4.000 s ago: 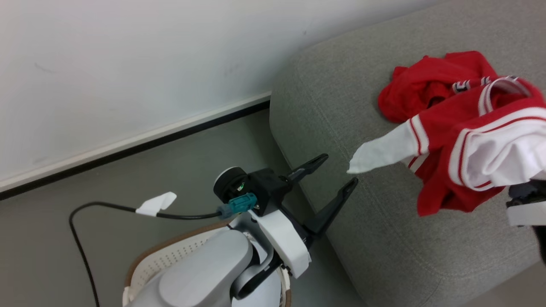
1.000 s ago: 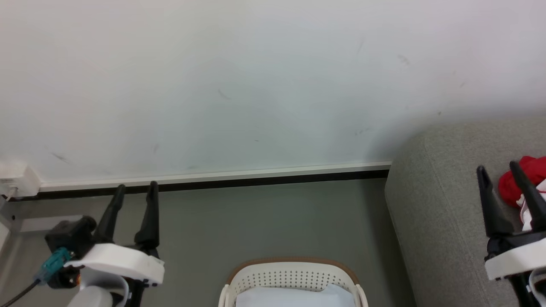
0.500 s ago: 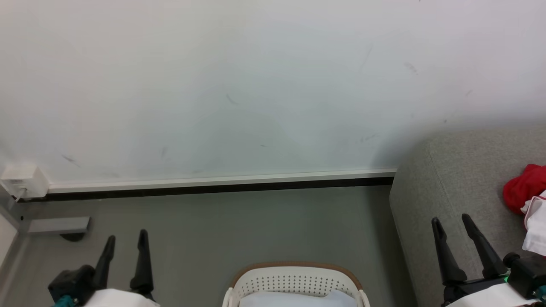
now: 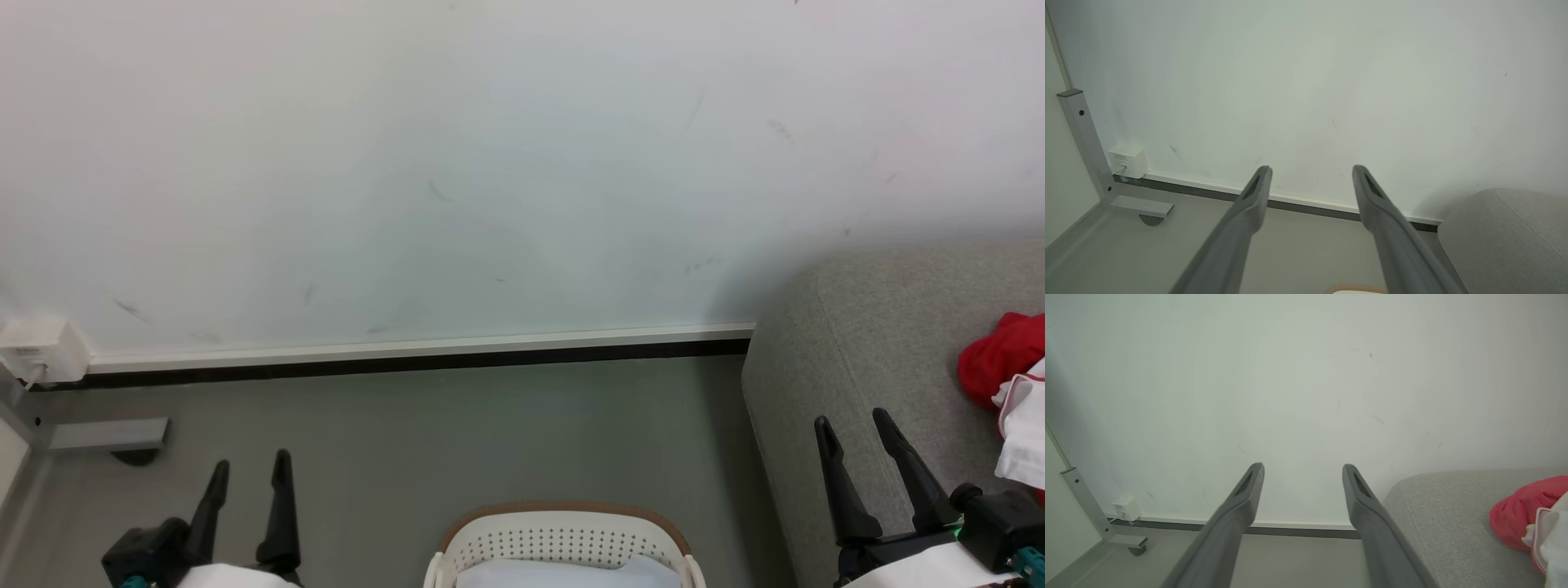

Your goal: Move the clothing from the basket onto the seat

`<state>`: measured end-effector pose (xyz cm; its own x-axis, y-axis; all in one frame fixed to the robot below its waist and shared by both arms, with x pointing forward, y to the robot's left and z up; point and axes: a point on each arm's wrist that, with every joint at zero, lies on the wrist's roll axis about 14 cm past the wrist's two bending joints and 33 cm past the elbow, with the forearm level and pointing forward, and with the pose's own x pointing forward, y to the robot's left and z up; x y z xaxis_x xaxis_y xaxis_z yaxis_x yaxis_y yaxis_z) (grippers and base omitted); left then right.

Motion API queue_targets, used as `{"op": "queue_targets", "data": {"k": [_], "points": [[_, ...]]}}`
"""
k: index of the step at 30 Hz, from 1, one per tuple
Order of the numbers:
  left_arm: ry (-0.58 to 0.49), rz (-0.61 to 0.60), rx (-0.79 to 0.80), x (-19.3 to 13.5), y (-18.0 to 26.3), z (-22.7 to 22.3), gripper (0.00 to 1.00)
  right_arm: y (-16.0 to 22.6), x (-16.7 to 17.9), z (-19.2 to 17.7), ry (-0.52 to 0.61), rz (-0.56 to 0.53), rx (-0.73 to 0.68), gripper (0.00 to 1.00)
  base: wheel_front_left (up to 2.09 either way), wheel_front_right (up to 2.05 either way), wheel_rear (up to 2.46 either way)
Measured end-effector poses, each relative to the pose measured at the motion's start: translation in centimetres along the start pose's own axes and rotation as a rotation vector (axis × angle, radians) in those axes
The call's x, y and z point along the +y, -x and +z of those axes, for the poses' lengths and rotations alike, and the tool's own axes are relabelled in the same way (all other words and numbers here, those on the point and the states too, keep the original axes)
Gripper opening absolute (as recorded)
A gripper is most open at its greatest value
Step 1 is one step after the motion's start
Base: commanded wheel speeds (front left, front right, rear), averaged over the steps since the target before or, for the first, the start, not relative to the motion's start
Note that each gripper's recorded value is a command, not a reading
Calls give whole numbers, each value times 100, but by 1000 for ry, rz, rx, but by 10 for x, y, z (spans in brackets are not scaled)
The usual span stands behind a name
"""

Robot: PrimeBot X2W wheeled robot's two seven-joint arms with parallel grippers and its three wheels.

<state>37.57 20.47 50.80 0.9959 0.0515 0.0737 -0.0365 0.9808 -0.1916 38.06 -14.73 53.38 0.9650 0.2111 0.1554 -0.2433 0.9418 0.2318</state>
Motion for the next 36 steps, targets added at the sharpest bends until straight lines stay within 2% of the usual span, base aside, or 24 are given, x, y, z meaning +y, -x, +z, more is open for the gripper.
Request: {"op": "queue_targets", "data": {"k": [14, 15, 22, 36], "points": [[4, -2, 8, 0, 1, -4, 100, 1, 0, 1, -1, -3, -2, 100, 0, 0, 0], [3, -5, 10, 0, 1, -5, 0, 1, 0, 1, -1, -3, -2, 0, 0, 0, 0], [48, 18, 90, 3, 10, -28, 0, 11, -4, -20, -57, -37, 63, 0, 0, 0, 0], [291, 69, 111, 8, 8, -29, 0, 11, -21, -20, -282, -130, 64, 0, 0, 0, 0]]}}
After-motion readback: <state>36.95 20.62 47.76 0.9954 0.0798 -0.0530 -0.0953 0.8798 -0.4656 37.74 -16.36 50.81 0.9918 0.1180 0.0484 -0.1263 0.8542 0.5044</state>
